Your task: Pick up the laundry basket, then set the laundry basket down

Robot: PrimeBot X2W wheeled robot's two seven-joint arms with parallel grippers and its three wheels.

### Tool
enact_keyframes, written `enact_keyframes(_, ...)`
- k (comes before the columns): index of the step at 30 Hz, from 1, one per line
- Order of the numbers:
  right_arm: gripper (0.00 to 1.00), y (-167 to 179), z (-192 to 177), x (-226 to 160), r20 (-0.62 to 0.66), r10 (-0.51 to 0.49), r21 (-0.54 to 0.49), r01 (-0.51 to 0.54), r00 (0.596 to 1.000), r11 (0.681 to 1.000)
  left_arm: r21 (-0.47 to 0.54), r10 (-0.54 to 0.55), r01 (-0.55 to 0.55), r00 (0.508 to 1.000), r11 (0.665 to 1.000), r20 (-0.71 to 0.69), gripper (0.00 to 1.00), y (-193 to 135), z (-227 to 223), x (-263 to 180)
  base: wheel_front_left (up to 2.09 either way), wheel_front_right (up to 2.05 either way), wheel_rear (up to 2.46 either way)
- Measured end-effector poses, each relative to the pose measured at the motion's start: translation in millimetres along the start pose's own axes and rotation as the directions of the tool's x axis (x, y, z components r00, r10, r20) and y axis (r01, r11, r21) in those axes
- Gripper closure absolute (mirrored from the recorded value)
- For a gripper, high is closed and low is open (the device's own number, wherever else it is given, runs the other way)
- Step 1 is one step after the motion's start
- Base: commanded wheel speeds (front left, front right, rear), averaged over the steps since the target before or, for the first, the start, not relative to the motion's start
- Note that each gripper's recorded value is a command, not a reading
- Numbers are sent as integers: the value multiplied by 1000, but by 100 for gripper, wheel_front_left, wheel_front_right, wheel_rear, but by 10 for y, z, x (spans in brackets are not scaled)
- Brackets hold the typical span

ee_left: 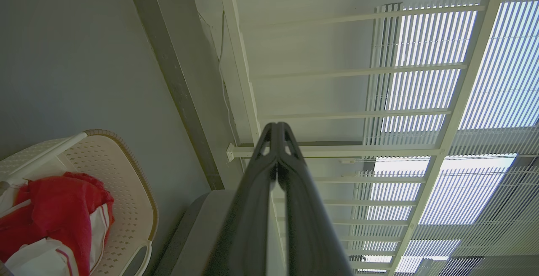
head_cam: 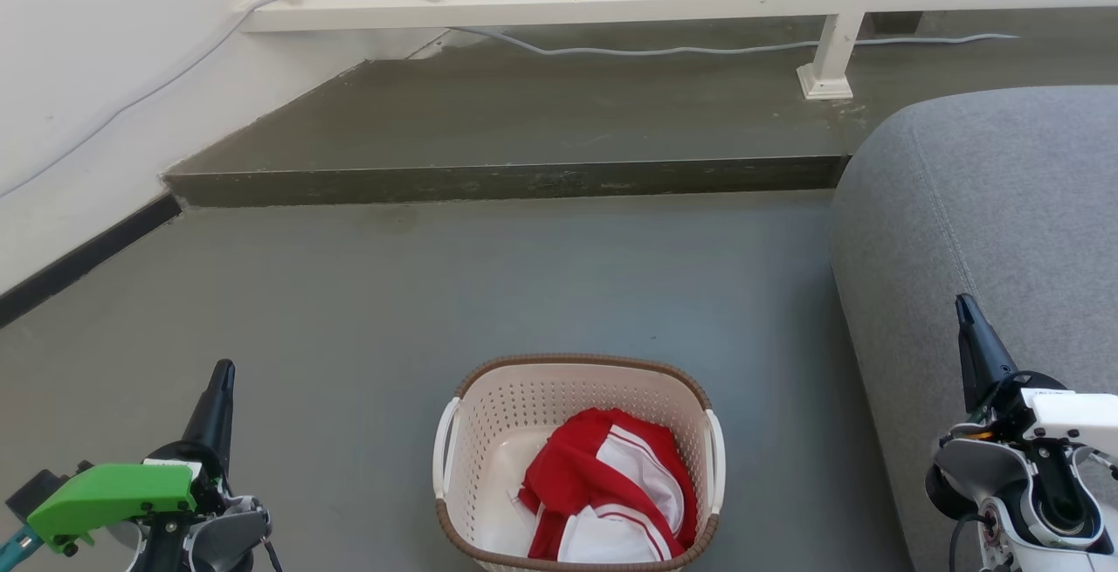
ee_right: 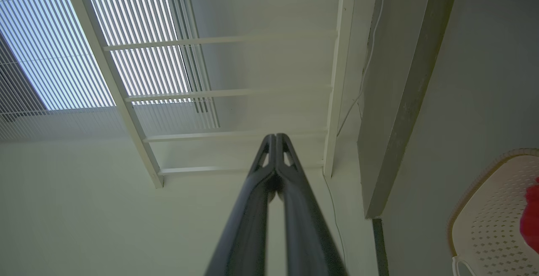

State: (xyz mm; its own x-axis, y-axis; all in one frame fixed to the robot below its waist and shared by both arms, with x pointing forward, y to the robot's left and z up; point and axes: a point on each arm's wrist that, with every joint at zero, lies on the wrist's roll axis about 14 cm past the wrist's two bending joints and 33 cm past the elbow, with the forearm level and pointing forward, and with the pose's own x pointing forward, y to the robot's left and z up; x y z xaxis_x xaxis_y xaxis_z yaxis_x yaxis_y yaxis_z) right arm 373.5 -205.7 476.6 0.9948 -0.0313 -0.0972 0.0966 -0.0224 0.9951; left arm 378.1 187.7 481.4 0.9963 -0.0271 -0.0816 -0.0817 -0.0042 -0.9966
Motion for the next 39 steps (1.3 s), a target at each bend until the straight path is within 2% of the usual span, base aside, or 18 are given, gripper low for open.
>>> enact_keyframes(39, 100, 0, -1, 0, 0, 0, 1, 0, 1000, 1000, 0, 0, 0, 1000, 1000, 0, 100, 0, 0, 0, 0, 0, 0)
